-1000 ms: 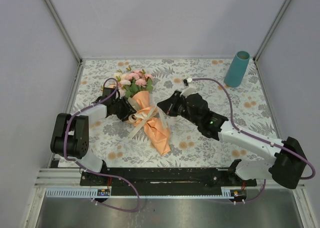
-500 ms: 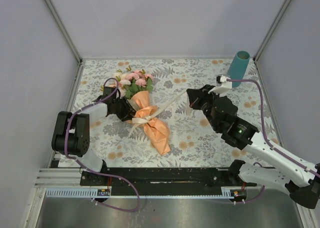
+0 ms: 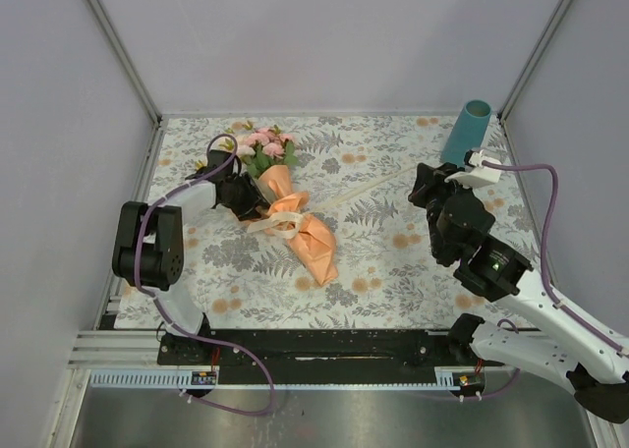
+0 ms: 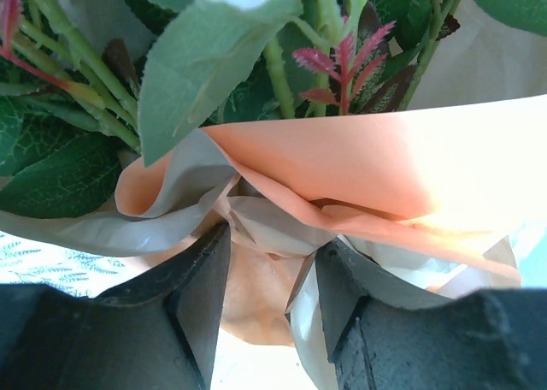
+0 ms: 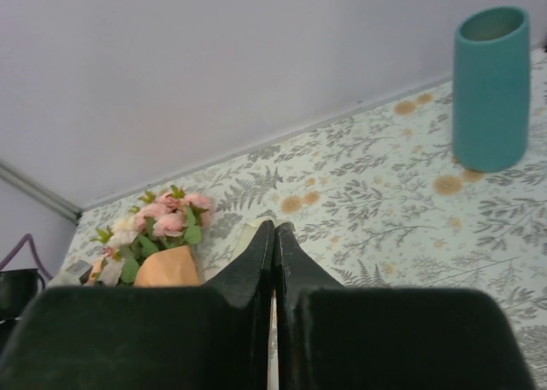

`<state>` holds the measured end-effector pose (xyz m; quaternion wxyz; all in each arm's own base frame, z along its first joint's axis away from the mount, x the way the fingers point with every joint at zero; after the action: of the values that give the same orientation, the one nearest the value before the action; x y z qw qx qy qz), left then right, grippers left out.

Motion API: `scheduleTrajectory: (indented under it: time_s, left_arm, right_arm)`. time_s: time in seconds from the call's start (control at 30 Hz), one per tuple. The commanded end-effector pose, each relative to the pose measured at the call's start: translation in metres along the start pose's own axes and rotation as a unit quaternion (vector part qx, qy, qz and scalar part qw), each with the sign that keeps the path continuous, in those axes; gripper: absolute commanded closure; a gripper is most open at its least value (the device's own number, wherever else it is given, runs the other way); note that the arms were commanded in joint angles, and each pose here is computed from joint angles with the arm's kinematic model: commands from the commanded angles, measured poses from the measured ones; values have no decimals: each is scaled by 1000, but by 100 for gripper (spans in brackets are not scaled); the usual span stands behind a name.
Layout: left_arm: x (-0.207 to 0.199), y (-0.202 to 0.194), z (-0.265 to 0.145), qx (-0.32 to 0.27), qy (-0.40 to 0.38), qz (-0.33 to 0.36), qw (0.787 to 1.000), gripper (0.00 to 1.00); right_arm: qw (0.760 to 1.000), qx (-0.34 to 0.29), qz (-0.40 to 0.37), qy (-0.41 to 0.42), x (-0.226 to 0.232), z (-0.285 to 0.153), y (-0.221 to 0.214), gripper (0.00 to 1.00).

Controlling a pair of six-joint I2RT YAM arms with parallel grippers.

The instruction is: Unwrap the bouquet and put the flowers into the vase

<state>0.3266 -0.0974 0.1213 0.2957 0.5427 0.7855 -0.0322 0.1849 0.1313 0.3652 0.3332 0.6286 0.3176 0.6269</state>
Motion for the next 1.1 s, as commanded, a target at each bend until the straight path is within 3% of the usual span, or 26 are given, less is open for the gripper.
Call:
scheduleTrajectory:
  time_s: [0.0,0.27,0.53,0.8,0.9,0.93,1.07]
  left_arm:
    - [-3,20,1,-26,28,24,999,52]
    - [4,19,5,-18,55,36,998,48]
    - [6,18,9,-11,61,38,997,47]
    - [-4,24,-10,-26,56,50,997,45]
    - [-11,25,-25,-37,48,54,997,39]
    - [-15,26,-32,-44,43,58,996,36]
    - [-29,32,-66,-74,31,79,994,30]
  right_arm:
    - [996,-70,4,-56,-7,-2,32,100]
    - [994,-92,8,-59,-6,-5,47,100]
    - [991,-125,15,-37,-1,-20,90,100]
    - [998,-62,-24,-2,1,-6,41,100]
    - [999,-22,-33,19,2,-2,19,100]
    - [999,-6,-36,24,2,-1,12,97]
    - [997,51,-42,49,2,-2,-13,70]
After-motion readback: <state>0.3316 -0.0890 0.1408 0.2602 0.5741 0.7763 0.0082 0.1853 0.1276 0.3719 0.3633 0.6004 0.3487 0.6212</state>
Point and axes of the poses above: each gripper's point midway between its finger pads, its own z axis out along the fingers, its own x axis along the line the jaws close on, y = z × x, the point moved 9 cm from there along -z, back along the fingers, and after that the axes turned 9 degrees about z, right-handed, at the moved point
